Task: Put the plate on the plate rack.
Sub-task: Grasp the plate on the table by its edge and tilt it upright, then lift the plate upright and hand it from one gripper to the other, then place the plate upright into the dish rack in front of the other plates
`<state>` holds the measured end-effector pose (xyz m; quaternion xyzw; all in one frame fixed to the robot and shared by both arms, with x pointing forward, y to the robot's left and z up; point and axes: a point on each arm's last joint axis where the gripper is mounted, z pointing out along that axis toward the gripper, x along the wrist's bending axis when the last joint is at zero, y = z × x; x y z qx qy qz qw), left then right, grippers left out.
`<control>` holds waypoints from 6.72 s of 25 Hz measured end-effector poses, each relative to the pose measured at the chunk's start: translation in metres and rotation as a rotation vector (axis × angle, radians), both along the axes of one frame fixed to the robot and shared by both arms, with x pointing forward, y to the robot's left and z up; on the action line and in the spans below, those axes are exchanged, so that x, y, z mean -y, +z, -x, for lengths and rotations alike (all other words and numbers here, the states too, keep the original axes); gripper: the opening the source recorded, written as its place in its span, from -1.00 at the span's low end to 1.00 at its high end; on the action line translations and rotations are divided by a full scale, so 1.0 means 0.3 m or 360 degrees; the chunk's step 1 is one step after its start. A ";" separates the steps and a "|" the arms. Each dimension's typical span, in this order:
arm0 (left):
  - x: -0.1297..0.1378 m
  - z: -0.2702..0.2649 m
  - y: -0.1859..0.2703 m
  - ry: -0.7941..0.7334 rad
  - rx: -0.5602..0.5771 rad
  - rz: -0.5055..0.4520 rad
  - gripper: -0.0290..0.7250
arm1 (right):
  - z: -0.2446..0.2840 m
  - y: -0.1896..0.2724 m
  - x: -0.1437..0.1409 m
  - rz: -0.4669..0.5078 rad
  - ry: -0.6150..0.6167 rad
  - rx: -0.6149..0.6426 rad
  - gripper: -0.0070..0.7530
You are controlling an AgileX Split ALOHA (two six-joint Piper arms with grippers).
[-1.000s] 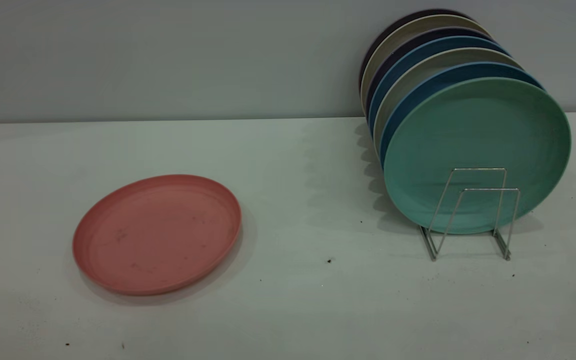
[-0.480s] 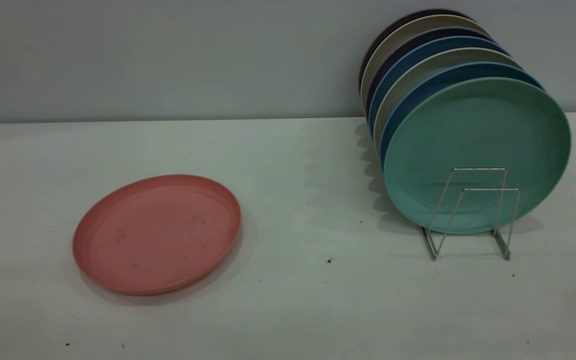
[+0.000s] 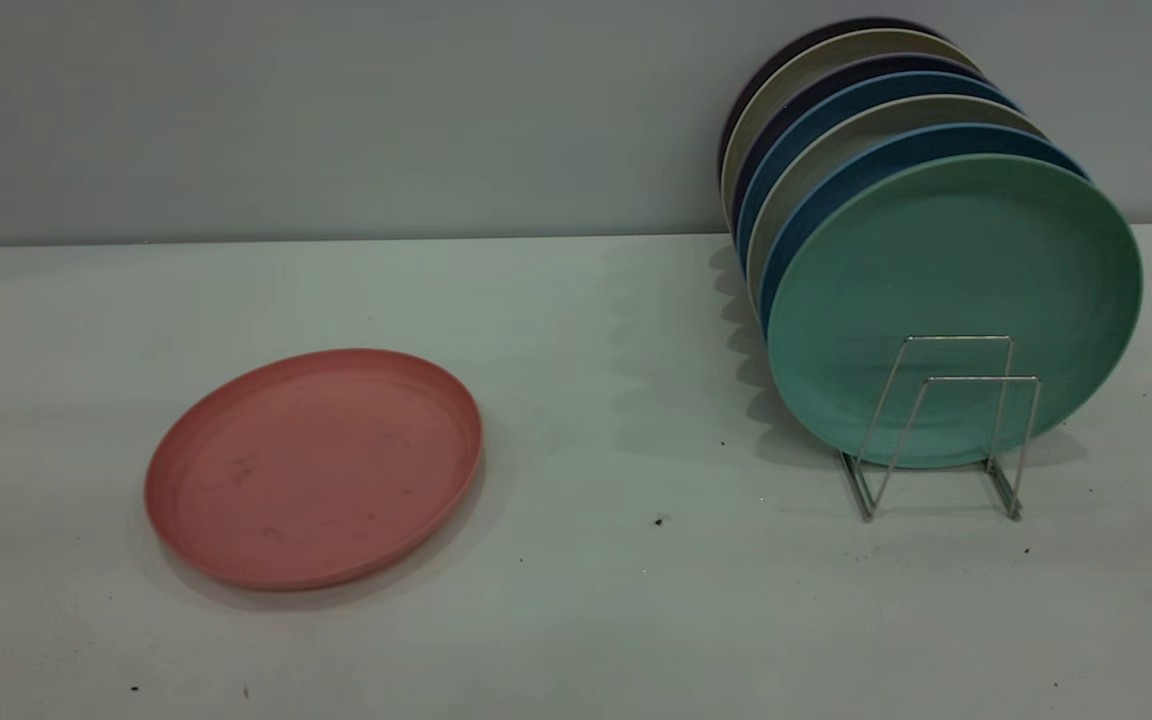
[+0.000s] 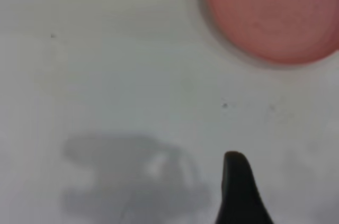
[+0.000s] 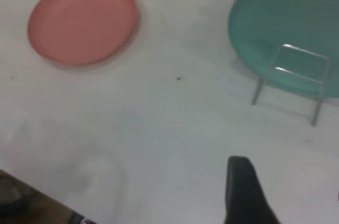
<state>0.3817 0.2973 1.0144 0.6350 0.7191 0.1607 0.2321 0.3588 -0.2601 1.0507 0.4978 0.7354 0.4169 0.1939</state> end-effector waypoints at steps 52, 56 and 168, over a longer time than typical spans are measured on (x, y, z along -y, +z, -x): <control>-0.025 -0.660 -0.679 0.0164 -0.0462 0.0456 0.28 | -0.193 -0.123 -0.017 -0.0047 0.0079 -0.0202 0.17; -0.018 -0.666 -0.694 0.0175 -0.0434 0.0504 0.23 | -0.193 -0.123 -0.017 -0.0047 0.0079 -0.0202 0.17; 0.168 -0.775 -0.416 -0.0779 0.0207 0.0895 -0.12 | -0.580 -0.349 0.043 0.0274 0.0652 -0.0042 -0.54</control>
